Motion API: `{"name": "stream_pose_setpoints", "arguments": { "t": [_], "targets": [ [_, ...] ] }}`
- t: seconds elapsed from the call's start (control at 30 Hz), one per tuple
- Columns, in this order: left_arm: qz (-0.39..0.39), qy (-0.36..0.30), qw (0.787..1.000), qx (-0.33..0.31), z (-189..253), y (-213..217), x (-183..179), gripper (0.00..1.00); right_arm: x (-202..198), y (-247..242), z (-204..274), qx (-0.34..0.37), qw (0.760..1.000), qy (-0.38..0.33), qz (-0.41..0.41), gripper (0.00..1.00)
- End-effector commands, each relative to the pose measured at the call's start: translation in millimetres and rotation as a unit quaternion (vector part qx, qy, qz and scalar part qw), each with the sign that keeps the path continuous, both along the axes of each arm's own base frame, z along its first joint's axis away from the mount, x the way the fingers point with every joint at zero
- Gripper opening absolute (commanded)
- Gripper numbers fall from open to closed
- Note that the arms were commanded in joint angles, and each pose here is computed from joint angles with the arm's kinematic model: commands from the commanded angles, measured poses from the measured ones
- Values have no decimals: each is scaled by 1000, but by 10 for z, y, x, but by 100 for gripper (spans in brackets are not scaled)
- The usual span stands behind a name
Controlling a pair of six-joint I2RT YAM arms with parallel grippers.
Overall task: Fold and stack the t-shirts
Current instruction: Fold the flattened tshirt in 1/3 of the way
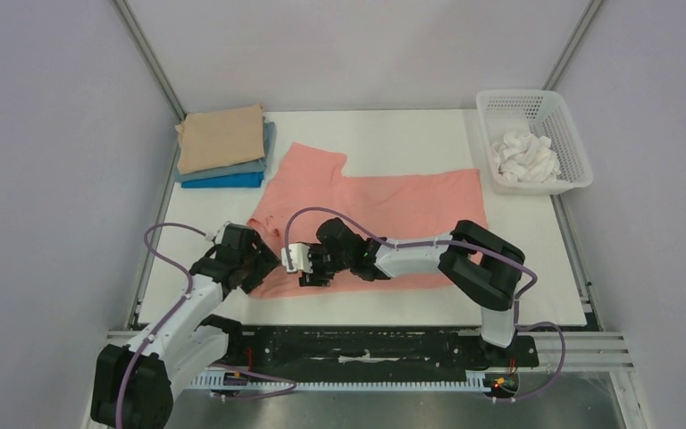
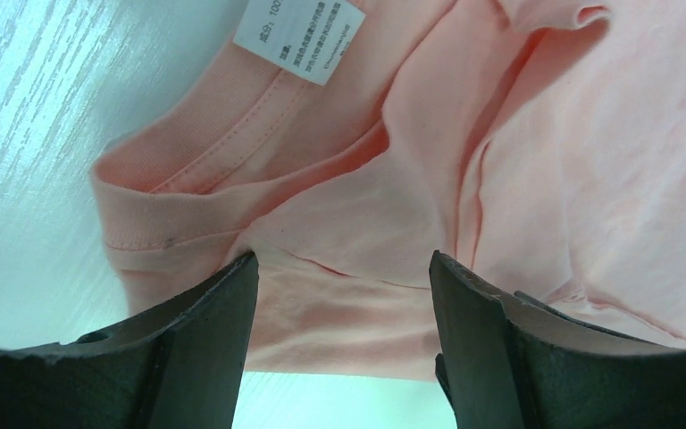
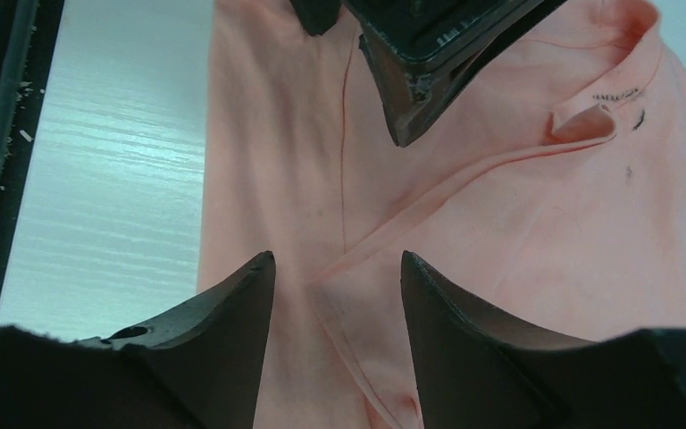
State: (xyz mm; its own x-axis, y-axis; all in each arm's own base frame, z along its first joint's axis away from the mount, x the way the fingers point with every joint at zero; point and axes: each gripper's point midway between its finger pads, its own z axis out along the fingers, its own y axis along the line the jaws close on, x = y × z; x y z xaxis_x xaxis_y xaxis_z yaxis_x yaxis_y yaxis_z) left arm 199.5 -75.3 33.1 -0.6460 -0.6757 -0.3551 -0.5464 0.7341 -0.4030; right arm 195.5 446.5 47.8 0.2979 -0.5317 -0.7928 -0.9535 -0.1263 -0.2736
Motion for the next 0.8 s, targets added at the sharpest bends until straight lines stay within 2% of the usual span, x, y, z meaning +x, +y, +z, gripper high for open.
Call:
{"name": "stream_pose_setpoints", "arguments": {
  "t": [0.0, 0.07, 0.27, 0.57, 0.77],
  "targets": [
    [17, 23, 1000, 9, -93, 46, -47, 77, 119, 180, 121, 24, 999, -24, 2, 56],
    [17, 27, 999, 9, -105, 45, -52, 77, 135, 156, 69, 16, 1000, -23, -2, 52],
    [23, 30, 999, 21, -118, 91, -63, 77, 214, 87, -28, -8, 1000, -26, -14, 51],
    [21, 42, 998, 35, -157, 128, -80, 77, 343, -1, -139, -36, 999, -21, -30, 38],
    [21, 45, 998, 39, -171, 144, -92, 77, 389, 49, -21, -20, 999, -23, -40, 18]
  ]
}}
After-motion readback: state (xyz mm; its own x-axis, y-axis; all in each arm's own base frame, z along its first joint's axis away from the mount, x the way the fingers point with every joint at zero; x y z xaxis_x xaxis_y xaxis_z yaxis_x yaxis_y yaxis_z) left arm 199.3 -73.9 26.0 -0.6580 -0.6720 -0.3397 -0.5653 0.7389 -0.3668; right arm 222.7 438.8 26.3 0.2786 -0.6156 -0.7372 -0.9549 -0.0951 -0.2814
